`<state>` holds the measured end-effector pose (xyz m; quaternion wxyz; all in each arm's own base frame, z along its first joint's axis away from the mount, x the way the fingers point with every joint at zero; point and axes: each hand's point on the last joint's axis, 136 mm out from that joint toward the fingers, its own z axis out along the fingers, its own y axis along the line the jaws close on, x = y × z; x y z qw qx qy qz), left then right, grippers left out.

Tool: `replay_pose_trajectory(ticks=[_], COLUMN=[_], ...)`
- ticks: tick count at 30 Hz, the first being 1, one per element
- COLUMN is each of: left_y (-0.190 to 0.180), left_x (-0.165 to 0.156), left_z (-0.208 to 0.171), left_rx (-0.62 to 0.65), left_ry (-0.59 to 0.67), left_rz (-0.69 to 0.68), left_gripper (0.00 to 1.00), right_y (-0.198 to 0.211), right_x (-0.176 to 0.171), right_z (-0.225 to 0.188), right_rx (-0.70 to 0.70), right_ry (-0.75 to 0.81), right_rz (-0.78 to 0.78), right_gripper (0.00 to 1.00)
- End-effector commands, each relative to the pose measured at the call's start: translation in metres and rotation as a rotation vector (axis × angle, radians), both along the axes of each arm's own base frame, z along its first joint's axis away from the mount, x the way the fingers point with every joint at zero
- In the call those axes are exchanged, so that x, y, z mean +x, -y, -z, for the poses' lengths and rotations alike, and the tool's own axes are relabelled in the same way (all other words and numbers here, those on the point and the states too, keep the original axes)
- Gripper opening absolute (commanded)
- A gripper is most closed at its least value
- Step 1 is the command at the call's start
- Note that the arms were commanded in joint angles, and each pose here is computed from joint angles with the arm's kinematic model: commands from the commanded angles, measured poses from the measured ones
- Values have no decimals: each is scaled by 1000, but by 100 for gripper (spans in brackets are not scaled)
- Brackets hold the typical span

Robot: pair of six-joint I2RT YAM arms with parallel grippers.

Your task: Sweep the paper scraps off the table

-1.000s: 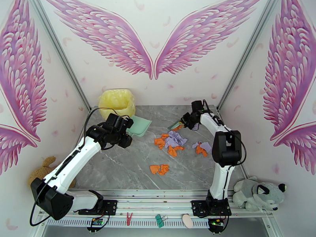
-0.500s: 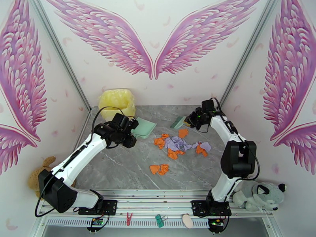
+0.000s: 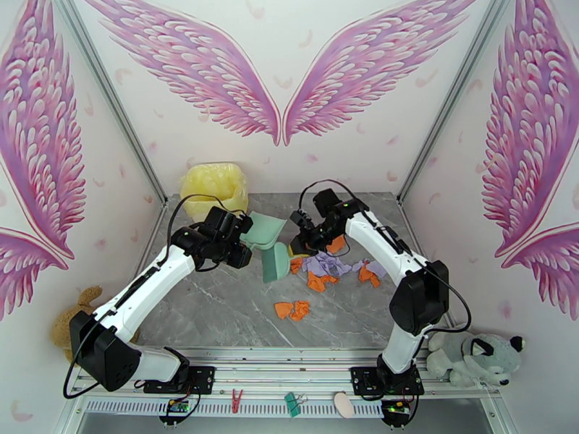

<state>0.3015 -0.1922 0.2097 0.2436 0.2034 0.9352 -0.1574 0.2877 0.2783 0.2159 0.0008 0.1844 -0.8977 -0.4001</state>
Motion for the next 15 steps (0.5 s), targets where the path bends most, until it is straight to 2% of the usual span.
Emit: replay_pose_trajectory(ticks=[1, 8, 15], left_y=[1, 1, -5], left_x=[1, 2, -5], left_z=[-12, -14, -12], left_rx=[-38, -47, -28], left_ry=[26, 12, -17], left_rz=[-9, -18, -19], left_gripper=[0, 0, 0], right_y=[1, -8, 8], right_x=[-31, -86, -97], right_z=[12, 51, 80], right_rx=[-44, -180, -299], right_ry=[-33, -88, -95], right_rz=[-102, -268, -318], right_gripper=[0, 0, 0])
